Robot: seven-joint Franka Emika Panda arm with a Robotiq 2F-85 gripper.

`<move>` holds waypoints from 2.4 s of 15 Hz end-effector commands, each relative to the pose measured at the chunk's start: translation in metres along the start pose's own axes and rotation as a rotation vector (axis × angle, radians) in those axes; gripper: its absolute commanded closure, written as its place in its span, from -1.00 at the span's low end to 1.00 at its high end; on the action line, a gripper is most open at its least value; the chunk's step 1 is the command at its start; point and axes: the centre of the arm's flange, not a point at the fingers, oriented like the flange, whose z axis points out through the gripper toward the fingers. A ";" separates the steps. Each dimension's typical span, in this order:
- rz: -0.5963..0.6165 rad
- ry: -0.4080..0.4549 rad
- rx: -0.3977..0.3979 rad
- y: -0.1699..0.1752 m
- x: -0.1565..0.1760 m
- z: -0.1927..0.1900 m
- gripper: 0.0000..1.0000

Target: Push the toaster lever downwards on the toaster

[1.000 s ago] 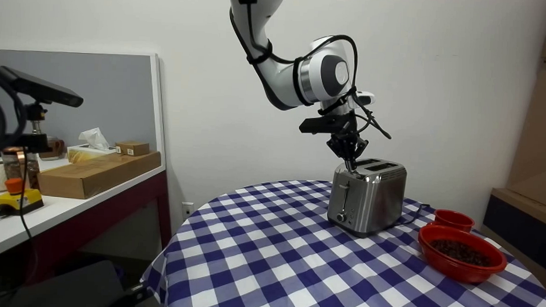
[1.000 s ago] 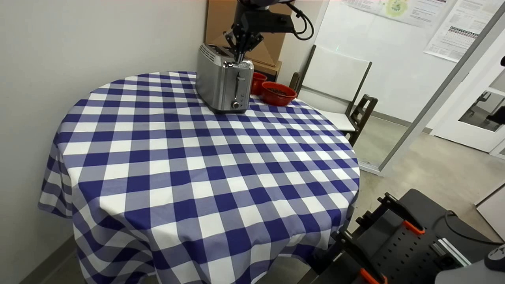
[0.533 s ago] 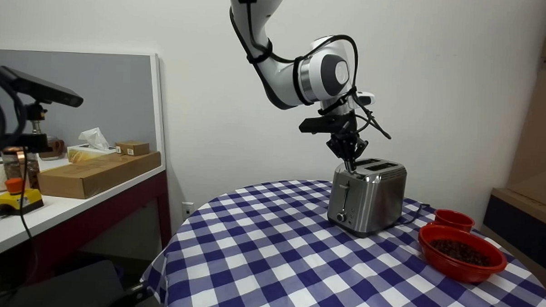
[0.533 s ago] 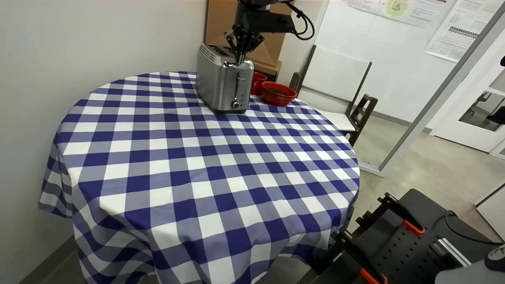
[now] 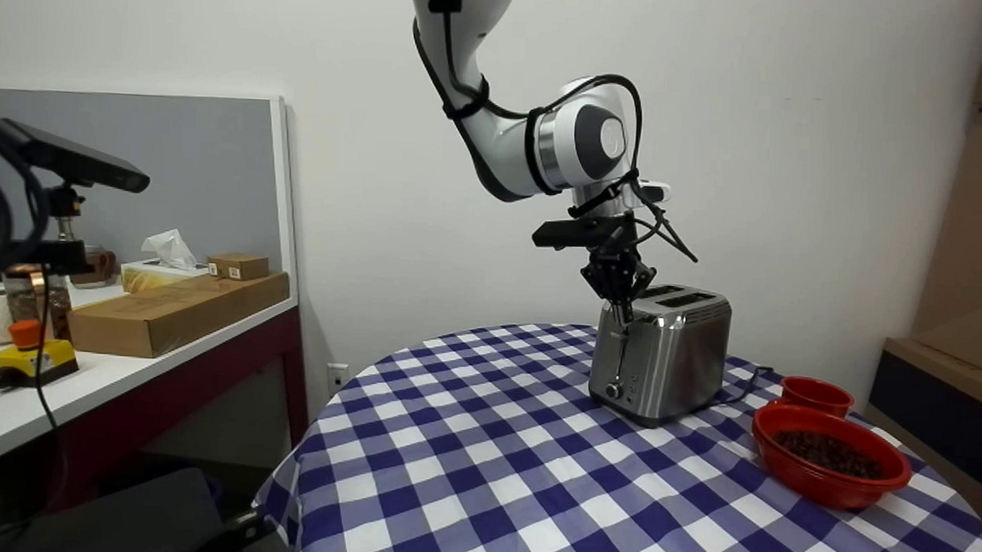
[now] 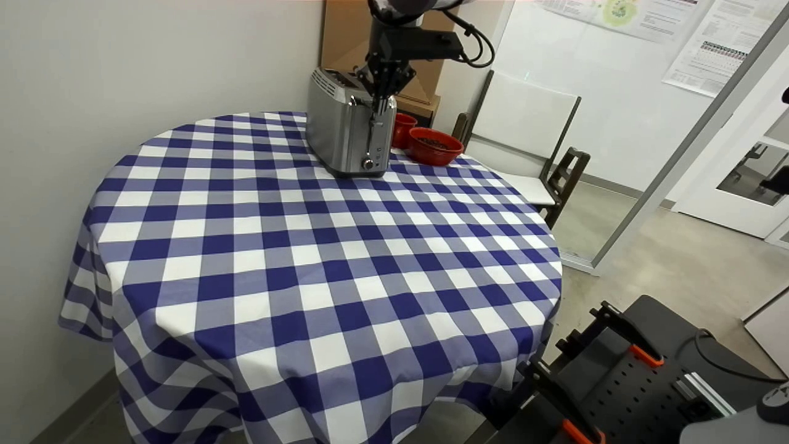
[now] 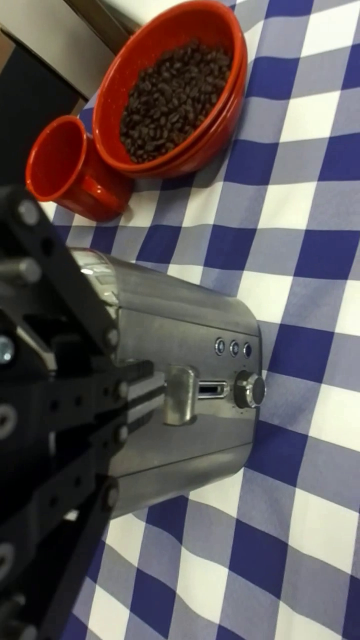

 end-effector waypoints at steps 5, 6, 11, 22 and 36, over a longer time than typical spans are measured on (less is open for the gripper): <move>-0.001 0.036 0.008 -0.011 -0.004 0.041 0.99; -0.002 0.035 0.008 -0.012 -0.005 0.044 0.99; -0.014 -0.001 0.014 -0.016 -0.020 0.066 0.99; 0.055 -0.057 -0.010 -0.002 -0.030 0.107 0.99; 0.172 -0.071 0.173 0.016 -0.017 -0.076 -0.98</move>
